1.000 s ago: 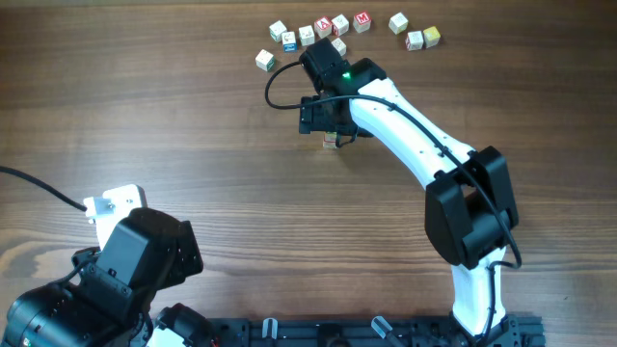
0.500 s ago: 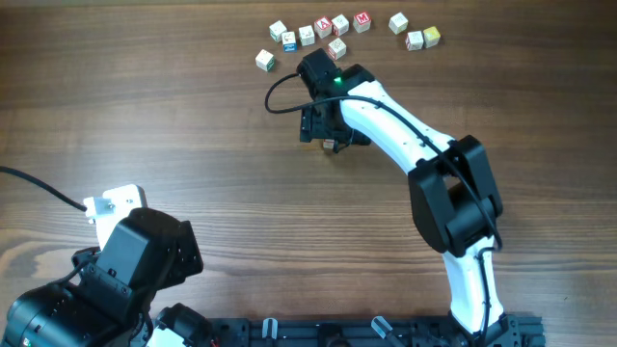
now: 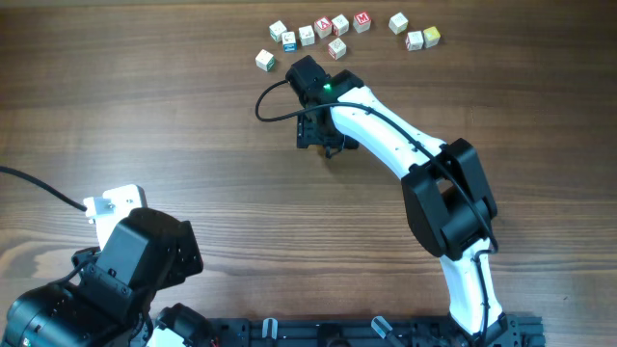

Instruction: Form a tower

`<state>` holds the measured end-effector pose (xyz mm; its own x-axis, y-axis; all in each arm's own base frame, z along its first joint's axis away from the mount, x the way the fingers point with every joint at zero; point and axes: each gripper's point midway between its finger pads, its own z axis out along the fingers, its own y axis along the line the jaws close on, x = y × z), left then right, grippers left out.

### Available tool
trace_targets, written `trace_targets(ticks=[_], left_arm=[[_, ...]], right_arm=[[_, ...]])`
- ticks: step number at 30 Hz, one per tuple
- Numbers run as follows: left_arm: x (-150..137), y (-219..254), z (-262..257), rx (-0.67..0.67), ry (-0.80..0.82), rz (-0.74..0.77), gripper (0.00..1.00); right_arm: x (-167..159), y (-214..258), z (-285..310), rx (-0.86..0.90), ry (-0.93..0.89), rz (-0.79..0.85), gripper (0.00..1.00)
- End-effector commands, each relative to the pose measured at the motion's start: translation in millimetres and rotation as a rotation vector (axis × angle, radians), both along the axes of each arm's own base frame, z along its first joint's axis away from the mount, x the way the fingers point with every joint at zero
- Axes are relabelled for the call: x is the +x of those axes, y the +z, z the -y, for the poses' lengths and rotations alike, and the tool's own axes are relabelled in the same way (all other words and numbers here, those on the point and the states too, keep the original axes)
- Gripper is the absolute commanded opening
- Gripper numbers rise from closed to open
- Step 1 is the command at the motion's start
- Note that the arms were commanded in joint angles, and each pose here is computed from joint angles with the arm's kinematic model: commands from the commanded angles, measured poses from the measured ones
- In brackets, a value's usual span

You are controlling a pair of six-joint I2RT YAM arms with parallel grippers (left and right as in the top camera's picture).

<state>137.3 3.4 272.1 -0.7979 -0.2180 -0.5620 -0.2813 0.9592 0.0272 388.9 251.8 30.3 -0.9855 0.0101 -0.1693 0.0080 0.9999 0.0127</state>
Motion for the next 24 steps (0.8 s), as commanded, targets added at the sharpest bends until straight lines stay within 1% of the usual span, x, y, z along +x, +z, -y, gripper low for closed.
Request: trace_targets(ticks=[1,3,5,10,15,19,24], left_arm=[[0.4,0.2,-0.7,-0.005,0.013,0.004,1.0],[0.4,0.2,-0.7,-0.005,0.013,0.004,1.0],[0.4,0.2,-0.7,-0.005,0.013,0.004,1.0],[0.3,0.1,-0.7,-0.005,0.013,0.004,1.0],[0.3,0.1,-0.7,-0.005,0.013,0.004,1.0],[0.4,0.2,-0.7,-0.005,0.013,0.004,1.0],[0.4,0.2,-0.7,-0.005,0.013,0.004,1.0]], right_arm=[[1.2,-6.7,4.1,-0.024,-0.023,0.004,0.77],[3.3,-6.4,3.0,-0.019,-0.021,0.013,0.76],[6.8,-5.7,2.6,-0.019,-0.023,0.029,0.69],[8.7,-5.5,4.3,-0.028,-0.026,0.038,0.63],[8.6,-5.5,4.3,-0.029,-0.026,0.038,0.52],[7.8,-5.7,4.9,-0.031,-0.026,0.035,0.47],[7.6,-5.7,6.3,-0.038,-0.027,0.035,0.46]])
